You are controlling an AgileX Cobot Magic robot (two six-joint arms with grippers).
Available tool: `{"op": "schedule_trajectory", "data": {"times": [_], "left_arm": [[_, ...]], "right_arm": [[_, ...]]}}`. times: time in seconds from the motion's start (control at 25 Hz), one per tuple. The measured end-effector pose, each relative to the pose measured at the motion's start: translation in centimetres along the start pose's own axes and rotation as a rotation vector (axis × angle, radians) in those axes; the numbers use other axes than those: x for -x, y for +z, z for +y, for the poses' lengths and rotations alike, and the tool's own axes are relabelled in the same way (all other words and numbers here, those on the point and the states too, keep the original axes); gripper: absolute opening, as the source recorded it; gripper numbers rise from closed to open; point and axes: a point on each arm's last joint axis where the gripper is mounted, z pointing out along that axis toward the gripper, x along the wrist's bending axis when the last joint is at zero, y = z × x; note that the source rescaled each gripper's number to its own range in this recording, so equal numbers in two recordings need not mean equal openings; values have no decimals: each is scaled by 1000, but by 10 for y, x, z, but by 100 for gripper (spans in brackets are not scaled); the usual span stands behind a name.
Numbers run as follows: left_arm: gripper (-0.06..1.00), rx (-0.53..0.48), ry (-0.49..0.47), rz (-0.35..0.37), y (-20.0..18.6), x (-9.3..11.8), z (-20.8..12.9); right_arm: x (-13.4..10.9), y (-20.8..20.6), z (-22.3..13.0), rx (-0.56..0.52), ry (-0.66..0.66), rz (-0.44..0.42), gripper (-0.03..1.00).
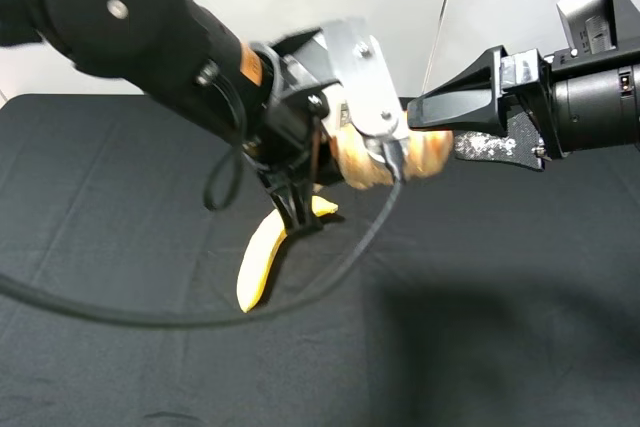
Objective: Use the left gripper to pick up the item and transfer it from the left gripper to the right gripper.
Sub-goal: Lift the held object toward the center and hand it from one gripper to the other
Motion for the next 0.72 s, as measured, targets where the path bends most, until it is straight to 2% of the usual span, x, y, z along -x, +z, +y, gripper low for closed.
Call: {"op": "schedule_trajectory", "data": {"times": [0.16,0.56,0.72], "left_arm": [[1,6,15,-10,12,6,3],[0,100,18,45,9,-4,24],[0,101,17,45,9,-4,24]], "right_arm": [[0,1,0,-2,-2,2,100],[1,1,-3,-37,-32,3,100],[1,1,-3,-39,-35,3,100]]}}
